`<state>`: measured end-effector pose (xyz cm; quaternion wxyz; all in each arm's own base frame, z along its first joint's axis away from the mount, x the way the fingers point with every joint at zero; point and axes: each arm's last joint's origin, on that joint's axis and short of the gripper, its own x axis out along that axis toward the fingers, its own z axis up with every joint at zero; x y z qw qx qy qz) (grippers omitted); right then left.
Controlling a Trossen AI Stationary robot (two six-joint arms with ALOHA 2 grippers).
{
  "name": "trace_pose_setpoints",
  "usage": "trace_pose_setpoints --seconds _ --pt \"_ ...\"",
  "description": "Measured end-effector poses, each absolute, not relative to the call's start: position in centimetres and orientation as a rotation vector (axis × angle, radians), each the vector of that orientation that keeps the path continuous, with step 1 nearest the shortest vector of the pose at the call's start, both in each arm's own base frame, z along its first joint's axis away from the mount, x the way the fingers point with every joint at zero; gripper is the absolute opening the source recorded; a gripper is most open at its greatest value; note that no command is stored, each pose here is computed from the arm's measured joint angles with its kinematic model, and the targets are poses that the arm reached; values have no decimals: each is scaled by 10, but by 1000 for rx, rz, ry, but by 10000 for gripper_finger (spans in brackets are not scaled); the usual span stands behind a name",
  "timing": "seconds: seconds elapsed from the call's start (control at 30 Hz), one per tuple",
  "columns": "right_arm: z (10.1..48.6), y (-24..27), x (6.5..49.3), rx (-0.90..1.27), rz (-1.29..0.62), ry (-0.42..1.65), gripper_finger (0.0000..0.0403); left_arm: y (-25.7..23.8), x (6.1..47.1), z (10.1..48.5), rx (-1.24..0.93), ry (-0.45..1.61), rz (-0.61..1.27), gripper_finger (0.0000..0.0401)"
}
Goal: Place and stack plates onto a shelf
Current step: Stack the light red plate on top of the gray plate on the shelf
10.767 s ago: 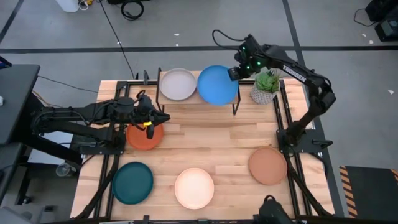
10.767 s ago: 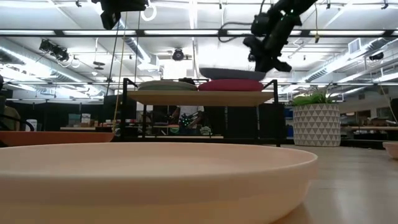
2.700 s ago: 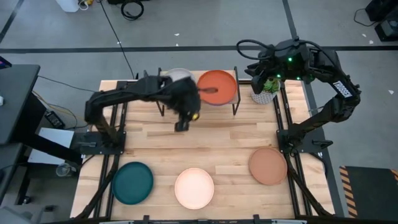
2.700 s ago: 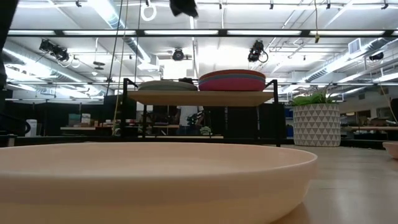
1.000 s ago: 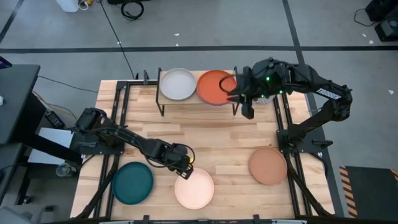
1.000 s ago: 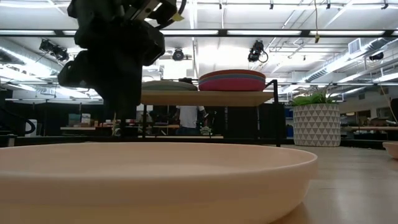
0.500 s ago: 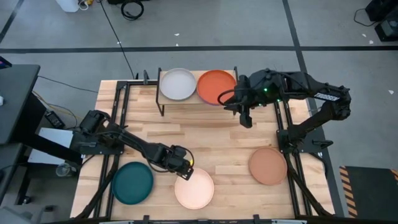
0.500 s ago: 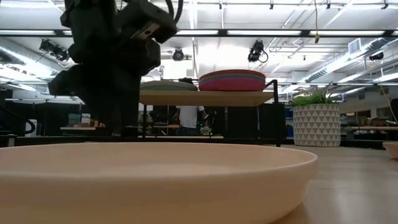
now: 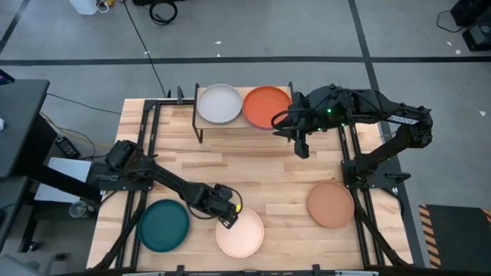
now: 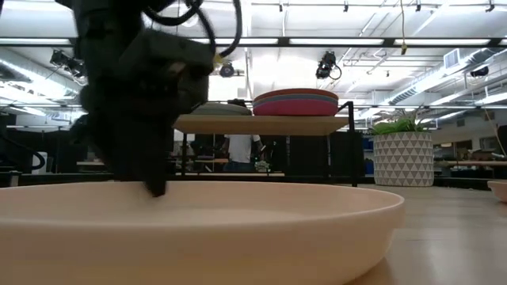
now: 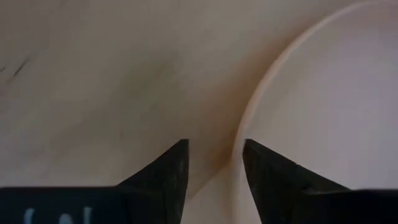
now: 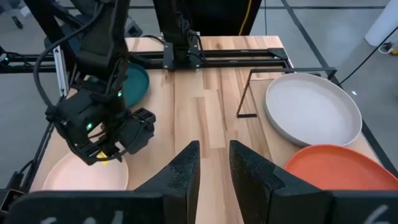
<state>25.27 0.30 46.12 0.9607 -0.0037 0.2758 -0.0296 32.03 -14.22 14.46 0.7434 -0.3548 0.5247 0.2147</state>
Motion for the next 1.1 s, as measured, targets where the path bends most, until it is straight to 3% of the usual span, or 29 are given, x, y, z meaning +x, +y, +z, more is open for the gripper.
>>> trace_pose_setpoints --seconds 0.2,0.43,0.6,0.73,1.1 --pt "461 3 253 -6 -61 557 94 -147 319 140 -776 1166 480 126" --pt "461 3 253 -10 -60 557 94 -148 320 141 -818 1154 474 16" --pt "461 3 253 -24 -56 558 94 -144 321 152 -871 1123 471 18" --pt "461 3 253 -28 -55 557 94 -127 319 185 -902 1032 456 16" --pt "462 3 253 -30 -54 552 94 -21 279 282 -862 687 648 15"
